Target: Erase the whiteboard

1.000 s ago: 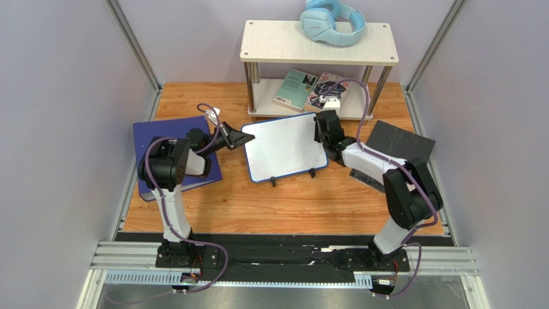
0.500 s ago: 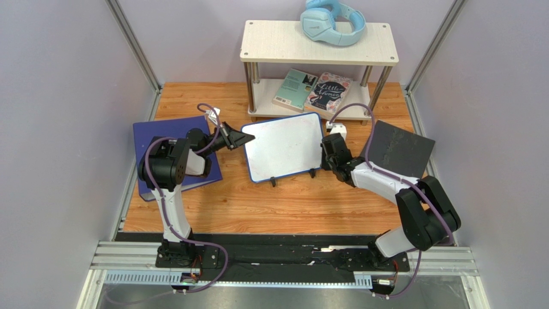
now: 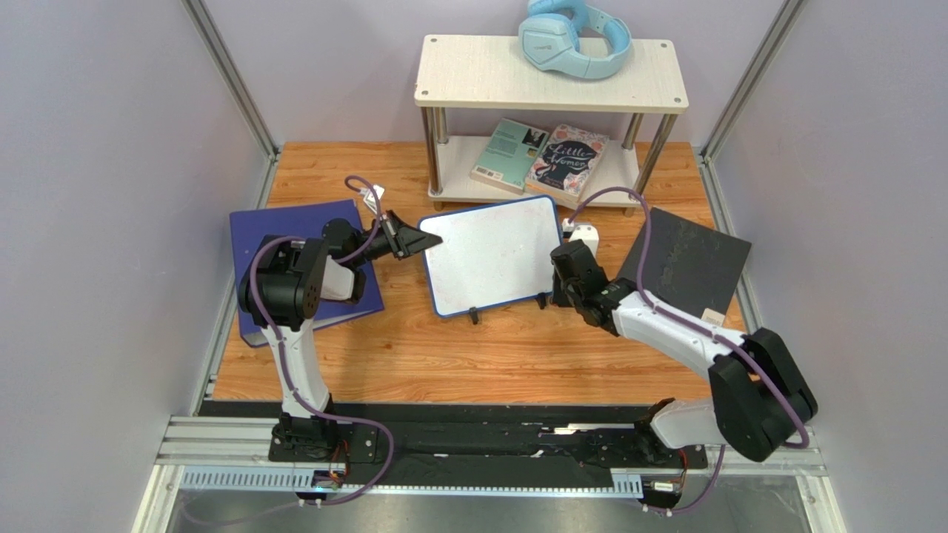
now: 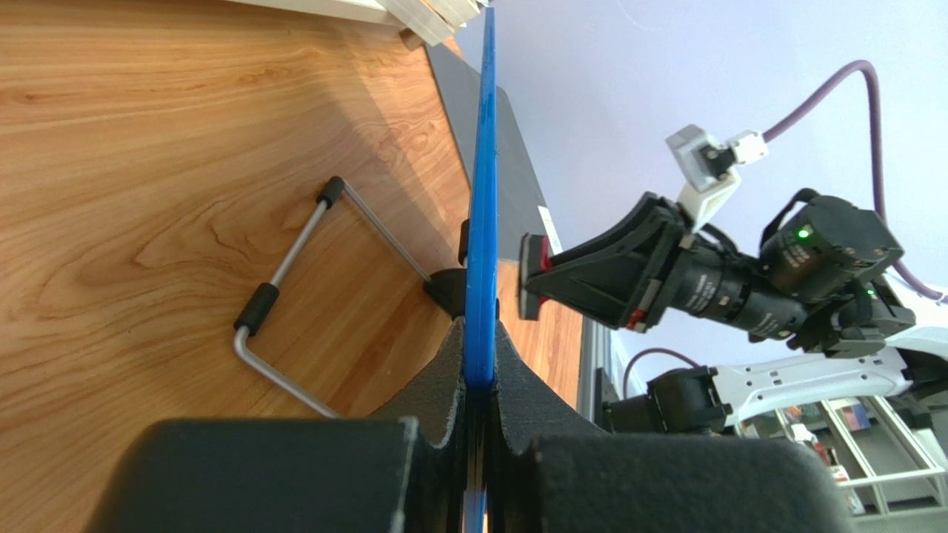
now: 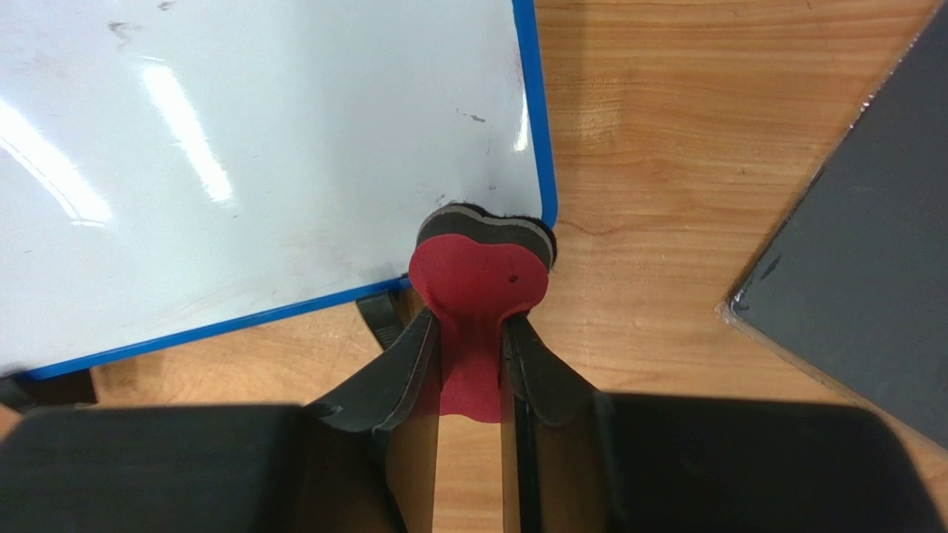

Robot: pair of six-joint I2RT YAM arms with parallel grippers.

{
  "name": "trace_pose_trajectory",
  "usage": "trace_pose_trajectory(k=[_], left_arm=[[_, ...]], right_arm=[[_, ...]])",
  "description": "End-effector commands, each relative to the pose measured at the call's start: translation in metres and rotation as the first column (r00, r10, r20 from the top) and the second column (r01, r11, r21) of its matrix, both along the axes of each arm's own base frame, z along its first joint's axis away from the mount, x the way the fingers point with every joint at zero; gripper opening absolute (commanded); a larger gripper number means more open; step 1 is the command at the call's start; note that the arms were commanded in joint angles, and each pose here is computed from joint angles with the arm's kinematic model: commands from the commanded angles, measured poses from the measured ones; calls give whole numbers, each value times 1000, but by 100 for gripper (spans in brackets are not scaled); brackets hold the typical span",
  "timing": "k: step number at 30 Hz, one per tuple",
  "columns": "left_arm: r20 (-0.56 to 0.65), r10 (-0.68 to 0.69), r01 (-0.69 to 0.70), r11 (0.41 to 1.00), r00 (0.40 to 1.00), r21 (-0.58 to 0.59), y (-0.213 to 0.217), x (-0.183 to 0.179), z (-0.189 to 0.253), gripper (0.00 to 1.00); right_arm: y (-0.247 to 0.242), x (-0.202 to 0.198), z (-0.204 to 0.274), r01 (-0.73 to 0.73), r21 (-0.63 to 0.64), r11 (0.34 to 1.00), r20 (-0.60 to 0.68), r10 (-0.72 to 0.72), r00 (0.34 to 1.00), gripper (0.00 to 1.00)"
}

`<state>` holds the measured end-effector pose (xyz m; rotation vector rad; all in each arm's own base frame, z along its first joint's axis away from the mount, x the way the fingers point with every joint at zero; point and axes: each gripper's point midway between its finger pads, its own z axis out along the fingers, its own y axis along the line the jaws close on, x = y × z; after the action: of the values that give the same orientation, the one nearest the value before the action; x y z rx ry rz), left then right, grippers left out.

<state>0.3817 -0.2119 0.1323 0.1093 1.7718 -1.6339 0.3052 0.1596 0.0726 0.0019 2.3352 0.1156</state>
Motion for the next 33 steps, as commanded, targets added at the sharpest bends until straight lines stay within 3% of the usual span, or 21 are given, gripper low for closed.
trace_pose_trajectory(k=[1, 6, 17, 27, 28, 29, 31, 33], left_arm=[[196, -112, 113, 994, 974, 3, -12, -25, 31, 0], [212, -97, 98, 995, 972, 6, -11, -27, 34, 4], [256, -86, 82, 996, 963, 26, -10, -31, 42, 19], [251, 28, -70, 985, 968, 158, 3, -25, 43, 46], [327, 34, -100, 977, 944, 186, 6, -26, 56, 49], [276, 62, -127, 966, 959, 224, 10, -24, 48, 70], [351, 74, -180, 944, 933, 278, 16, -24, 62, 77], [319, 103, -214, 917, 942, 336, 24, -24, 56, 83]], right_arm=[[-1, -19, 14, 3, 58, 998, -12, -2, 1000, 9], [0, -41, 11, -16, 90, 996, -53, 20, 998, 34], [-11, -76, -2, -14, 108, 994, -125, 28, 992, 74], [1, -65, 14, -82, 109, 991, -75, 91, 993, 75], [5, -63, 17, -92, 112, 989, -68, 100, 993, 75], [13, -62, 21, -116, 122, 986, -61, 124, 990, 74], [23, -57, 19, -146, 118, 982, -56, 153, 987, 73], [39, -55, 22, -187, 118, 975, -46, 194, 980, 71]])
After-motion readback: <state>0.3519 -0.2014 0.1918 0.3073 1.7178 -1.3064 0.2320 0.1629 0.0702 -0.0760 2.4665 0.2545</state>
